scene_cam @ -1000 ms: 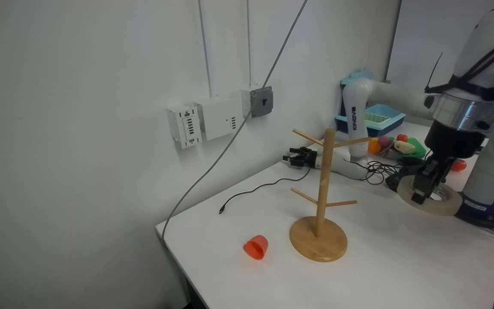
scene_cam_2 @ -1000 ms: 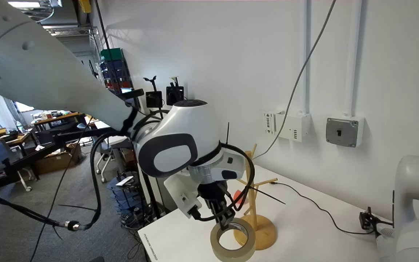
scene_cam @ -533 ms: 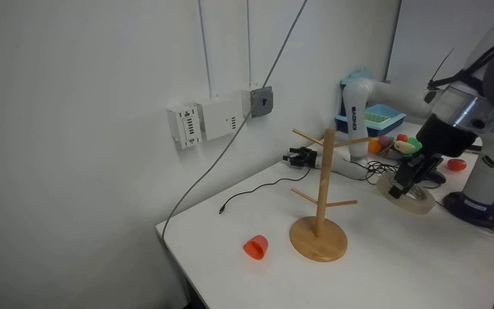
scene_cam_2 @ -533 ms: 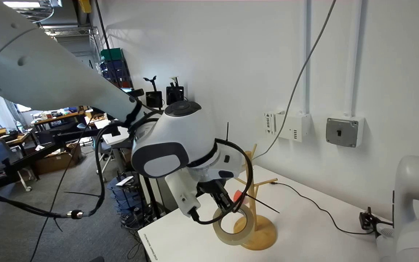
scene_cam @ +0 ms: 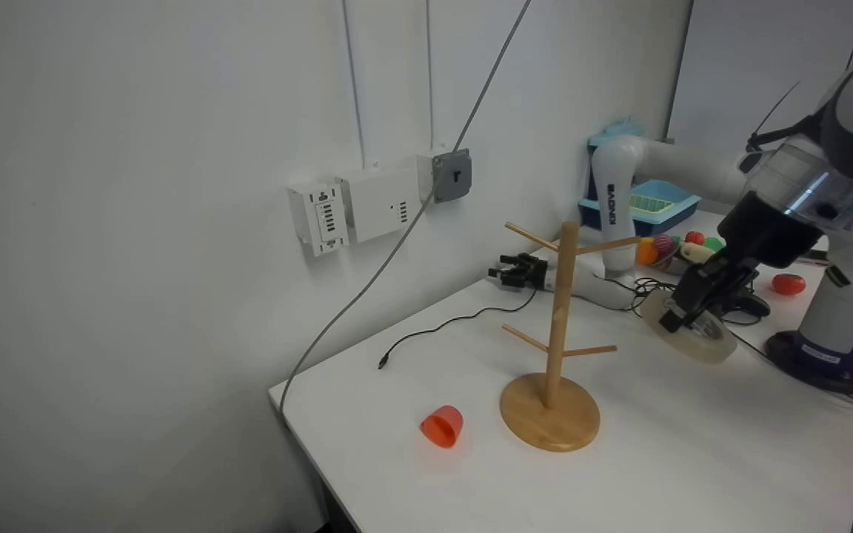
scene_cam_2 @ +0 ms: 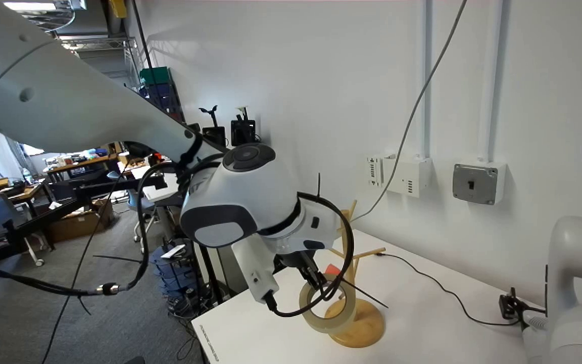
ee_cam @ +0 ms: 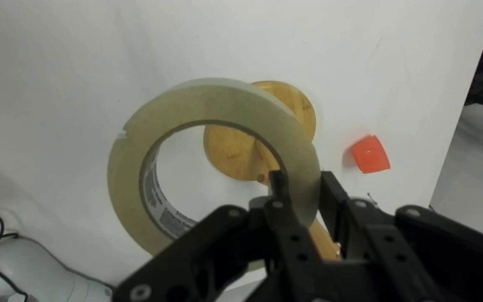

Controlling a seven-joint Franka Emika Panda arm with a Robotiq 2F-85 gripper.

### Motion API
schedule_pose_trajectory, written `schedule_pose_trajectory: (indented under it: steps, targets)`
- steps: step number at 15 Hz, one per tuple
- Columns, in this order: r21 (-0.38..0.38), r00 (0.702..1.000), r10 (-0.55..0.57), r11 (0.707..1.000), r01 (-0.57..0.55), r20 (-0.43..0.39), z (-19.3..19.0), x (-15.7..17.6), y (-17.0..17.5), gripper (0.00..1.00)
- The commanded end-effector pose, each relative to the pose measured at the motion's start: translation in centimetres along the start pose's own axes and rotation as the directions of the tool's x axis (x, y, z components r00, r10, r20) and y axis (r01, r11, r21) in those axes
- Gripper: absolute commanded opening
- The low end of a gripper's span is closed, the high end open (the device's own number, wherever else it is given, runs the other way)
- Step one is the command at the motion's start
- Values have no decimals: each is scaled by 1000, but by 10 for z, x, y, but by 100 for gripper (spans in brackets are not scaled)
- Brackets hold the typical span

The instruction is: Hang the tape on the wooden object

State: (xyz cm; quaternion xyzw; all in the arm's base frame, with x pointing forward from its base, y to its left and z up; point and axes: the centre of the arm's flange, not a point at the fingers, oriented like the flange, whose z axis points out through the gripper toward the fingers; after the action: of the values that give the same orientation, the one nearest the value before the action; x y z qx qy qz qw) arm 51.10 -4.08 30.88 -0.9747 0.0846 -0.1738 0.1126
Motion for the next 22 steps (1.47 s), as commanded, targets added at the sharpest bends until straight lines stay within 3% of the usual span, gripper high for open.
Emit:
schedule_pose_trajectory:
  steps: [1, 10, 18, 22]
  targets:
    - [0, 999, 8, 1000, -8, -42, -4, -5, 6, 6]
    - [21, 997, 67, 998, -66, -28, -3, -10, 7, 6]
    - [-57, 995, -50, 997, 55, 87, -2, -20, 17, 6]
    - [-47, 996, -68, 996, 71, 56, 1, -18, 18, 6]
